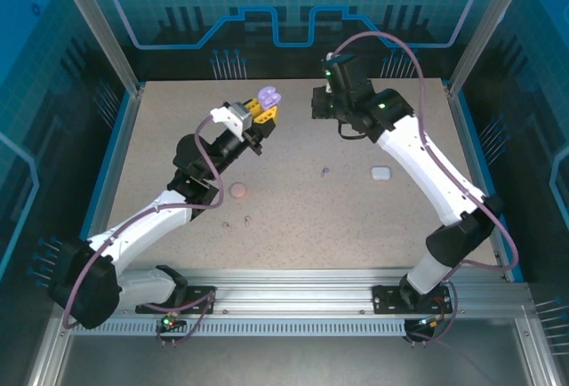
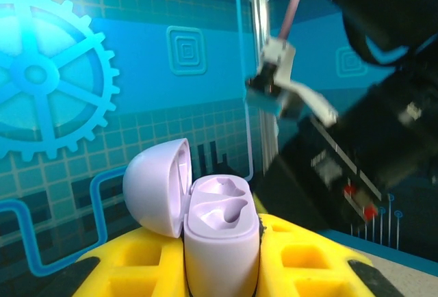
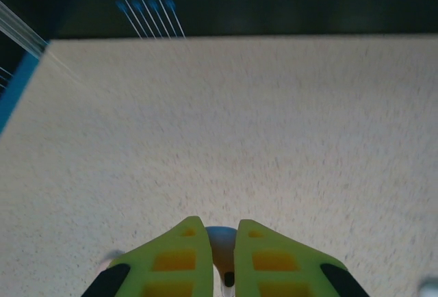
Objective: Insert the wireless bluetooth earbuds into the charging case
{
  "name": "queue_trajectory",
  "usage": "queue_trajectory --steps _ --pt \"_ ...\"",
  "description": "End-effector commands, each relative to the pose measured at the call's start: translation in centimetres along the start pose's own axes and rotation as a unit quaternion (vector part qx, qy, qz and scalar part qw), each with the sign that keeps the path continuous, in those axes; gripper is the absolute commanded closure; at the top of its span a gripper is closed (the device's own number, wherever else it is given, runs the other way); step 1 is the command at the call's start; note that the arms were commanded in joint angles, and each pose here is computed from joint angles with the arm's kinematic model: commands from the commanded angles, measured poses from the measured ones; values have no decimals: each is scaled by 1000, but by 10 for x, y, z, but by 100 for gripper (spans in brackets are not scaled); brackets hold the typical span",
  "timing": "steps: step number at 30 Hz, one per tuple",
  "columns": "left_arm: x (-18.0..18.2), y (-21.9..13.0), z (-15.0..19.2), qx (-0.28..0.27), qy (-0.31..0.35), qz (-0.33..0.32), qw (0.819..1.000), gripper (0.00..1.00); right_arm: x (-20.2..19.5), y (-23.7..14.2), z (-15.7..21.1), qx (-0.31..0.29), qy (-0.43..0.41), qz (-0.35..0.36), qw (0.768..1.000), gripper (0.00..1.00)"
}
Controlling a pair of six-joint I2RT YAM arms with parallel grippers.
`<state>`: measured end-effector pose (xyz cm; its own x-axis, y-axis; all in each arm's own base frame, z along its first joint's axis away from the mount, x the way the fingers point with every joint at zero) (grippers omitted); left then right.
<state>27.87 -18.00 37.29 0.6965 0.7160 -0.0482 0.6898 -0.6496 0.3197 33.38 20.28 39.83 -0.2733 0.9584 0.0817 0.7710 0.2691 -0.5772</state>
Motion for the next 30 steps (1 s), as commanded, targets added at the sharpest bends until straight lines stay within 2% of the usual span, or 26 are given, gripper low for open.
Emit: queue_trajectory --steps 1,7,12,24,30 --pt "-12 2 -23 -26 25 30 999 100 1 -45 -29 -86 -31 -22 996 90" --pt "-15 8 -18 -19 25 37 999 100 8 -97 -43 -180 -51 -90 978 90" --pt "-17 11 -11 -9 17 40 999 100 21 -122 -44 -228 -76 -159 957 90" --pt "-21 12 -3 6 -5 46 999 100 62 -112 -28 -230 -174 -288 913 90" --pt "-22 12 -4 6 -11 49 999 100 72 -106 -17 -225 -205 -309 901 91"
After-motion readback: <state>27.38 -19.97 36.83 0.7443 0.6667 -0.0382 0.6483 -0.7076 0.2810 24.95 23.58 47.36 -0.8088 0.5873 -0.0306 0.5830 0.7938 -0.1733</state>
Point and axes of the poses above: each hand's point on the last joint's axis, 136 mm out from that joint toward the fingers, its own y axis out along the fingers, its own x axis along the line the jaws close on, z = x × y, the point moved 8 cm from there along -y, back along the fingers, and after that the axes turned 9 degrees about -y, right-handed, at the moved point
